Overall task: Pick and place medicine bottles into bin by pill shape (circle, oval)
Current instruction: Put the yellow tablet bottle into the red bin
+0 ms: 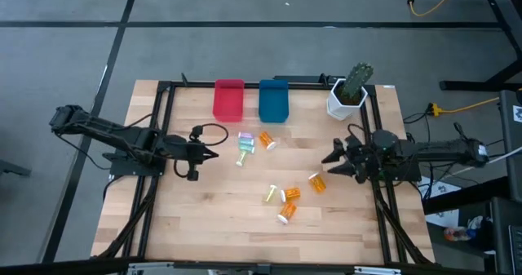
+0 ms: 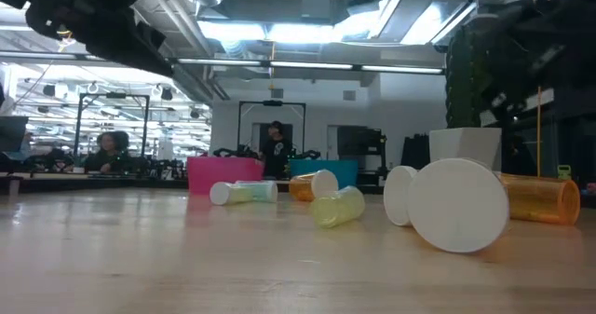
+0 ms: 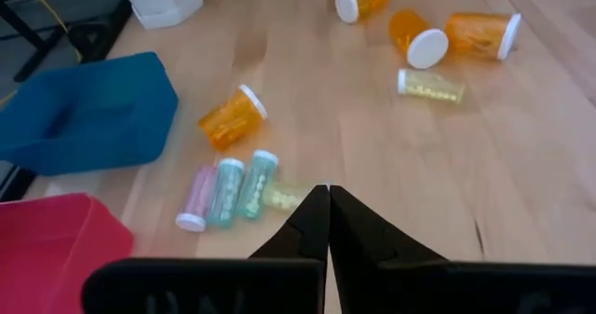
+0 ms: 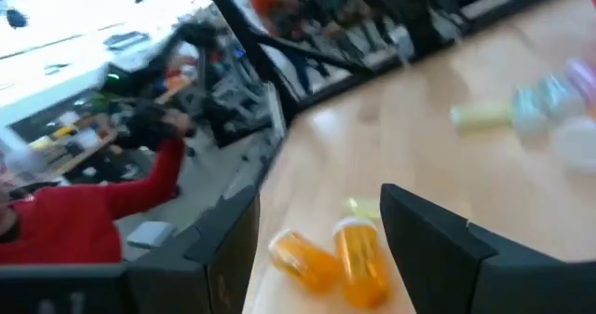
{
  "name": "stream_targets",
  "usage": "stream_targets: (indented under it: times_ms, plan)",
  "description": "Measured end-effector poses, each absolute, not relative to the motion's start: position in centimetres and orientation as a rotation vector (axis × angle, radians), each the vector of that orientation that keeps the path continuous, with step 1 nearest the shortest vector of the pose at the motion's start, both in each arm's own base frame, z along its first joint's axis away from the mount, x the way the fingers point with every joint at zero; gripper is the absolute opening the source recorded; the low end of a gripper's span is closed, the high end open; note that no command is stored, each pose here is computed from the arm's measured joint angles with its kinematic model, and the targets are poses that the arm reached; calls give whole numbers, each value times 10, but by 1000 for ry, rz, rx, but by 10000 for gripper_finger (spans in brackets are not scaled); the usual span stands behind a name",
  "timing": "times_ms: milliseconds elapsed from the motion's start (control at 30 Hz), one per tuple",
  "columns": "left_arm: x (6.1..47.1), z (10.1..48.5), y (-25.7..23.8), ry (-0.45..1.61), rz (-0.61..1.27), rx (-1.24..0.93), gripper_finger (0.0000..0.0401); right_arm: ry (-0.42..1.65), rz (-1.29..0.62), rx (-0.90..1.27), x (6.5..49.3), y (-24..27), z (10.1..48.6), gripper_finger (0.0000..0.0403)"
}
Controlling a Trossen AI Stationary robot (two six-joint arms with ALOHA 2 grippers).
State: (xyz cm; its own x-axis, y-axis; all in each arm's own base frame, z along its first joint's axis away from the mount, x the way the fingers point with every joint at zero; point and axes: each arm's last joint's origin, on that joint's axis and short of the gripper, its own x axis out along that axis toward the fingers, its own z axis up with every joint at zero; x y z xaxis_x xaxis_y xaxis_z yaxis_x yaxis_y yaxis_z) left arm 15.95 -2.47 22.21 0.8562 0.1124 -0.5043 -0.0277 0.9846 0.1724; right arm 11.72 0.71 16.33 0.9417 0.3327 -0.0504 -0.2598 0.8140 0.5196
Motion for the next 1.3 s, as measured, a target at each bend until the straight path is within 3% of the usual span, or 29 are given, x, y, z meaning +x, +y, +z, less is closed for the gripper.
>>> stream_targets:
  times_ms: [200,367,500,700,1000,1200,1300]
  plan:
    - [157,225,-24,513,89,142,0,215,278,558,127,30,155,225]
    - [162,224,-23,498,151,-5,0,219,294,435,147,51,176,225]
    - [175,218,-20,492,230,-134,0,315,153,271,175,61,191,225]
    - [187,205,-13,564,279,-101,0,565,-64,177,219,62,201,225]
    - [201,183,-8,670,288,-231,21,698,-110,127,290,51,208,225]
    - [210,166,-9,741,296,-224,50,805,15,147,322,24,193,225]
    - [219,161,-10,705,298,-262,57,836,-10,168,331,12,186,225]
